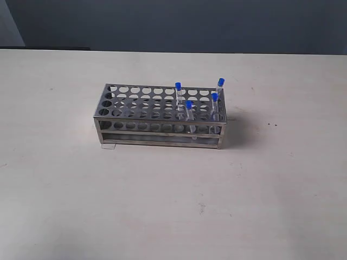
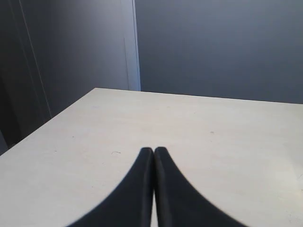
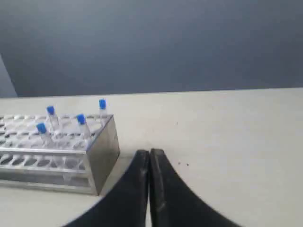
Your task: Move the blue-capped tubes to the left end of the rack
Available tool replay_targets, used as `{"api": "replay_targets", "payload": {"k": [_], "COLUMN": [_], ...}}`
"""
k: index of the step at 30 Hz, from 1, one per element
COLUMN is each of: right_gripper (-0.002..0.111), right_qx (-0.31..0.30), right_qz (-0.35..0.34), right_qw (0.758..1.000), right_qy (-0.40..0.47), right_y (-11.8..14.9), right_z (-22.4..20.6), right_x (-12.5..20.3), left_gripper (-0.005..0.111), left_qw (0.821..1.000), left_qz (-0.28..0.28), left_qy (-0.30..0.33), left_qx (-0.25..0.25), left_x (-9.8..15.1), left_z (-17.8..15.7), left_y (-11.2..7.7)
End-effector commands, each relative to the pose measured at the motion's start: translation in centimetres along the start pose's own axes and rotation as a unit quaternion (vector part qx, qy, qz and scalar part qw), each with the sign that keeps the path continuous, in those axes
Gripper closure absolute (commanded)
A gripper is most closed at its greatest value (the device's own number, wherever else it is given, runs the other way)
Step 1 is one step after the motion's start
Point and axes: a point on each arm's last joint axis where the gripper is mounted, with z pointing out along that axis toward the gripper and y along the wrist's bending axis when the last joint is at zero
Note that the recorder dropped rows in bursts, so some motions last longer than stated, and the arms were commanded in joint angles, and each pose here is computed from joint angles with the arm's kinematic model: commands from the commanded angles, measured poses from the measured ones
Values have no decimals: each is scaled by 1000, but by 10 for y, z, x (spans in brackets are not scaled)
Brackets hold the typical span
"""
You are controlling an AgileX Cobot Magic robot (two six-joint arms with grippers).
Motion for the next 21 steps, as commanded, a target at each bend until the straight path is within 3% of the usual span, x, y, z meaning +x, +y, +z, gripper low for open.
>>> {"api": "replay_targets", "payload": {"k": [1,4,8,21], "right_gripper": [106,106,106,106], "right_qx": [14,-9,-15,-27], "right_qz": [210,370,460,472], "right_qw": [974,923,880,874], "right_qy": [-82,-102,-115,-110], "right_y": [-5,-5,-7,-5], "right_z": [-2,-2,-3,-3], "right_x": [-13,-17,-19,-19], "left_gripper": [106,106,106,106], "left_qw": [1000,1000,1000,1000], "left_qz": [-3,-3,-3,-3], "left_qy": [2,2,2,2], "left_qx": [4,4,4,4], "left_x": [1,1,1,1], "left_z": [0,0,0,0], "left_y": [0,0,0,0]}}
